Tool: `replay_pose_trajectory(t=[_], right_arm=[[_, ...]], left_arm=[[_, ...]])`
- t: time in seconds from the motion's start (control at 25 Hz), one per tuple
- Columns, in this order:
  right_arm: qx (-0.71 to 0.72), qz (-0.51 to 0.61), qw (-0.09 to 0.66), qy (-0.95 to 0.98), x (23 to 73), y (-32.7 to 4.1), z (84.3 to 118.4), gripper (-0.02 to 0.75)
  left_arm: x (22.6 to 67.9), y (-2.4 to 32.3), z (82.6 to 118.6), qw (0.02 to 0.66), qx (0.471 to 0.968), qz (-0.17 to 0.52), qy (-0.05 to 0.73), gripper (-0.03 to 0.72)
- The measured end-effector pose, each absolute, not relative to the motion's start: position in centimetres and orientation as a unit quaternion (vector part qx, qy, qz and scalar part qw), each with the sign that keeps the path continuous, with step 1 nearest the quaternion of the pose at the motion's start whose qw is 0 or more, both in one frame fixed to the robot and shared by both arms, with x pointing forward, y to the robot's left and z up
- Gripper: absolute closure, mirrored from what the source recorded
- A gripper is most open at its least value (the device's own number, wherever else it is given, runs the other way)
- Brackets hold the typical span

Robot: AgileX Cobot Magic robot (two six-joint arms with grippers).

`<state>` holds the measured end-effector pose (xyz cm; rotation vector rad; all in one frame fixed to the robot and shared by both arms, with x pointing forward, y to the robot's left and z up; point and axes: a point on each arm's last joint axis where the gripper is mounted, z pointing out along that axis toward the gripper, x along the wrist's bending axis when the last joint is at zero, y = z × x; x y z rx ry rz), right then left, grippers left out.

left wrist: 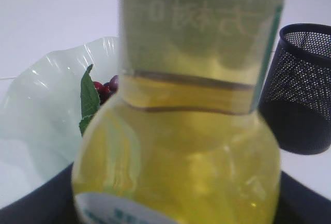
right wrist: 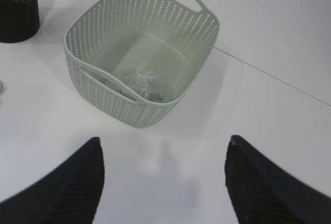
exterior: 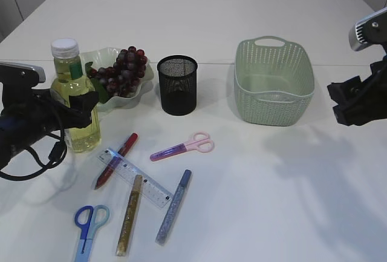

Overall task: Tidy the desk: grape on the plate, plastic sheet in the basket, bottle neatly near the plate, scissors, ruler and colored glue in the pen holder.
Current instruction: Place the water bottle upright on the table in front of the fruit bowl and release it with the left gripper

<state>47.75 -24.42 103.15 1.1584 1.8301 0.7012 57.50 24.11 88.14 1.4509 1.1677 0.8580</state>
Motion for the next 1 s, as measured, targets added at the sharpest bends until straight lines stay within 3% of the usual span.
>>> replay_pose_trajectory(t=[1.0], right_arm=[[0.460,0.272,0.426,0.730,47.77,-24.56,103.17,0.174]], left_arm=[[57.14,24.35,88.05,0.520,0.595,0.363,0.494,0.119]])
